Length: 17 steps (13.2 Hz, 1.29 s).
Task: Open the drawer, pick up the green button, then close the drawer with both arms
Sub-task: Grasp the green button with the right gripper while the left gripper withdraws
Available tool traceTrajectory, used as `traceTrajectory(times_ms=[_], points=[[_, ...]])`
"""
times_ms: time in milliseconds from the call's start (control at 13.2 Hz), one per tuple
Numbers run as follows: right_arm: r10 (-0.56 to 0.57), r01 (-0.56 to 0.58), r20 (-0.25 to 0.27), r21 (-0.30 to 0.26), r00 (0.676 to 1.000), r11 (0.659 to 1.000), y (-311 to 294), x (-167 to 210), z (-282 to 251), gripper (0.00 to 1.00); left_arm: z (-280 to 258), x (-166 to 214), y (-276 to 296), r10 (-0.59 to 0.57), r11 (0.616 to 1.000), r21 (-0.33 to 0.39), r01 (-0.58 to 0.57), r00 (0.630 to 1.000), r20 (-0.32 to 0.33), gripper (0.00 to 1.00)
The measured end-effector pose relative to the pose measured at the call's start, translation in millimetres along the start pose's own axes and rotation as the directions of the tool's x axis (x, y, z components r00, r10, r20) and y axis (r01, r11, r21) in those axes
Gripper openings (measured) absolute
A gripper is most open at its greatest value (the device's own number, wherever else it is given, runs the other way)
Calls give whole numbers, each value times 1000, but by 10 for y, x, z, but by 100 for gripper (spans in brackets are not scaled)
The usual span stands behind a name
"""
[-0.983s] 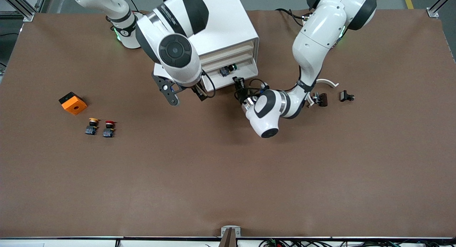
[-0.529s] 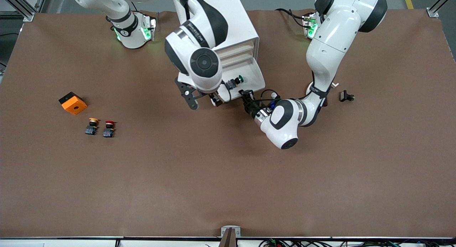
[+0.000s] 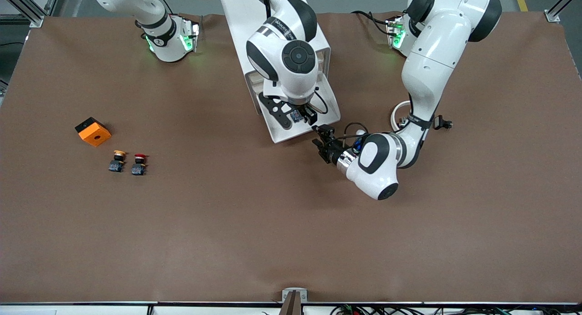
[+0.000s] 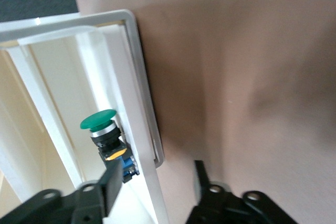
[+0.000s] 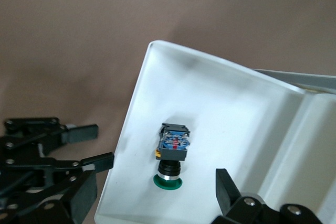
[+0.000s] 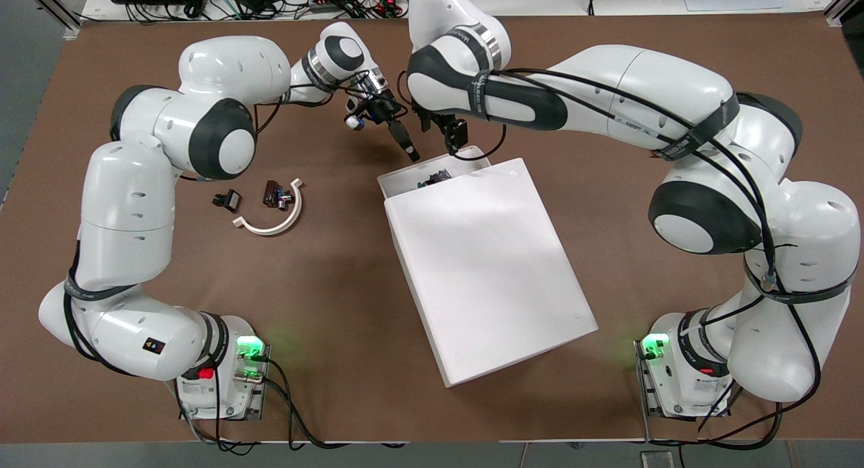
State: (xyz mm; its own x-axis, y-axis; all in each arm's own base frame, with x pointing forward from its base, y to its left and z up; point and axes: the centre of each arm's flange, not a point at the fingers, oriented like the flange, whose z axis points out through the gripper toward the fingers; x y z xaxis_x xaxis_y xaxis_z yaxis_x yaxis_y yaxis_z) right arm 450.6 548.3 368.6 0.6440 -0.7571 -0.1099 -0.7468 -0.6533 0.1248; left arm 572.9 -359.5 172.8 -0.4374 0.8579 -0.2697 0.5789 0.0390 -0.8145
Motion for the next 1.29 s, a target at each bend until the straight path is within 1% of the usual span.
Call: traceTrajectory(times_ms=[76,227,378,454,529,605,681,832,908,983,1059,1210,1286], points=[[-2,2,-2,-5,1000,1000,-12,0,90,100,-96,-59,-48,24,999,-24,-25,999,-21,81],[5,-5,-9,-31,1000,1000,-4,62,291,100,-337,-173,-194,70,995,-70,-76,995,-78,100],[9,-10,-14,-48,1000,999,18,108,453,100,-731,-198,-317,119,981,-137,-136,985,-126,100],[9,-10,-15,-57,1000,998,28,116,507,100,-987,-178,-388,159,965,-181,-187,974,-159,100],[8,-9,-16,-66,1000,998,36,118,554,100,-1250,-131,-473,201,944,-224,-244,959,-200,100],[5,-6,-17,-73,1000,997,41,114,600,100,-1519,-55,-568,254,911,-259,-322,930,-265,100],[1,-3,-18,-78,1000,997,43,106,644,100,-1748,35,-653,305,871,-275,-408,886,-348,100],[-6,5,-20,-76,1000,997,31,64,722,100,-2084,180,-802,352,799,-265,-540,777,-522,100],[-12,11,-21,-73,1000,997,22,28,769,100,-2181,230,-842,367,769,-234,-594,711,-600,100],[-19,17,-23,-73,1000,997,18,-15,826,100,-2244,272,-849,397,737,-181,-651,633,-665,100],[-25,23,-25,-77,999,997,20,-56,880,100,-2310,309,-845,444,694,-117,-710,550,-708,100],[-31,28,-28,-86,999,996,23,-90,949,100,-2515,389,-873,531,593,-19,-805,408,-743,100],[-31,28,-29,-91,999,995,22,-87,984,91,-2642,432,-927,567,538,21,-842,344,-749,100]])
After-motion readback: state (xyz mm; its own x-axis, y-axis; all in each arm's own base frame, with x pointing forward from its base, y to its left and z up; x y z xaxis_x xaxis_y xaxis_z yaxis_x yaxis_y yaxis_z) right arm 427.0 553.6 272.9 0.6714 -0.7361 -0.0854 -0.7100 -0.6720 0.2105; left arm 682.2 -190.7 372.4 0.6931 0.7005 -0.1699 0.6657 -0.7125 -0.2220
